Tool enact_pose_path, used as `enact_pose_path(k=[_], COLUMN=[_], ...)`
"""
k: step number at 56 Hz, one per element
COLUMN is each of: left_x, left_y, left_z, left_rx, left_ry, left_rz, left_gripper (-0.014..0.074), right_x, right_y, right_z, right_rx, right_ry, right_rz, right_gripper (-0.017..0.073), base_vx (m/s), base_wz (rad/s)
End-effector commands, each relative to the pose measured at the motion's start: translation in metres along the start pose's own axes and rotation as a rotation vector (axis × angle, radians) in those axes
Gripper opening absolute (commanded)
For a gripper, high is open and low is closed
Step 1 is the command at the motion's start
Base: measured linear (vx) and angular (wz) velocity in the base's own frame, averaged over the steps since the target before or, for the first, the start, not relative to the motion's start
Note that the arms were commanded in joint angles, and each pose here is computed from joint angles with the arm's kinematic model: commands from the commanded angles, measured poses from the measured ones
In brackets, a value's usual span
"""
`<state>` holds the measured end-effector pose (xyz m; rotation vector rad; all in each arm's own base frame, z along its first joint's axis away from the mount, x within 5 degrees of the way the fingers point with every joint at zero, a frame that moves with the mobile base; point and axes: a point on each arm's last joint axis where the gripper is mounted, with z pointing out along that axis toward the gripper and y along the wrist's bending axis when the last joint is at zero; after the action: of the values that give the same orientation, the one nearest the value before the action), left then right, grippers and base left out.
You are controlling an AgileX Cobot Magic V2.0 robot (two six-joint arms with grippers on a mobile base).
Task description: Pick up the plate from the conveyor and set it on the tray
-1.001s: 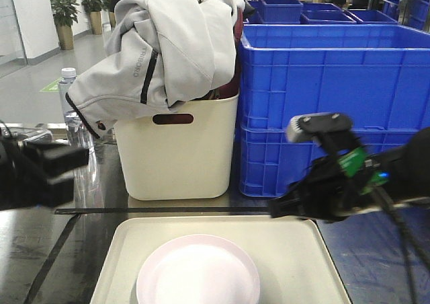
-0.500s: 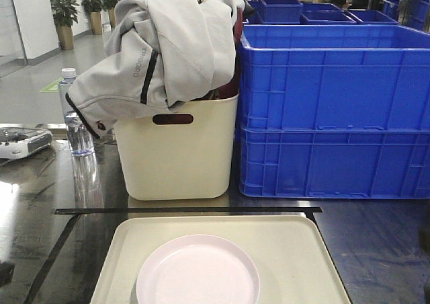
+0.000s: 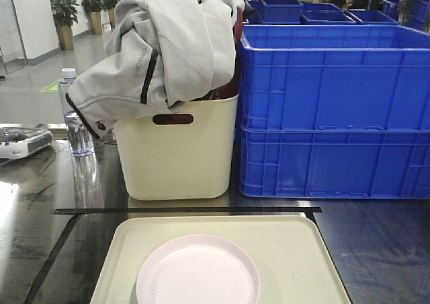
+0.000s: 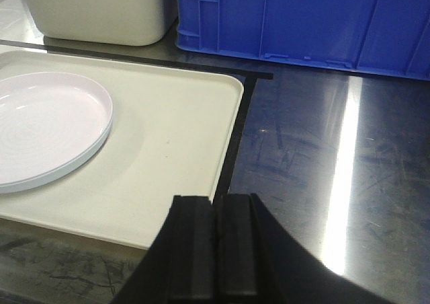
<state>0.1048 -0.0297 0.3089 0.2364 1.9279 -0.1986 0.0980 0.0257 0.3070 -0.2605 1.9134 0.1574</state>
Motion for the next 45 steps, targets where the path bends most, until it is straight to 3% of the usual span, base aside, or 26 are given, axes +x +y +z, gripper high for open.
enact_pose_path(k=[1,23,29,36,45], left_x=[-0.015,-0.014,-0.008,0.023,0.092], left_y=[-0.001,-0.001,0.0,0.007,0.014], left_z=[-0.004,-0.003,-0.004,-0.008,-0.005], left_rx=[0.012,0.013,0.005,-0.04,-0.138], left_ry=[-0.095,-0.094,-0.181,-0.391,-0.405], left_rz=[-0.014,-0.013,0.017,-0.042,-0.066], left_gripper=[0.0003,0.0003,0.0003,0.0003,0.0003], right_x=[-0.016,-0.015,-0.015,-0.015,-0.015], right_y=[-0.001,-0.001,-0.001,-0.001,-0.001], right_z=[-0.003,-0.003,-0.003,-0.003,-0.003], right_rx=[0.005,0.005,0.005,0.005,0.005], right_ry=[-0.099,-0.097,-0.097,-0.096,-0.096], right_rz=[-0.002,-0.003,-0.003,-0.003,-0.003], right_gripper=[-0.0013,-0.0013,-0.0013,-0.0013,-0.0013], base_vx=[0.0,0.0,0.0,0.0,0.0], base_wz=[0.0,0.0,0.0,0.0,0.0])
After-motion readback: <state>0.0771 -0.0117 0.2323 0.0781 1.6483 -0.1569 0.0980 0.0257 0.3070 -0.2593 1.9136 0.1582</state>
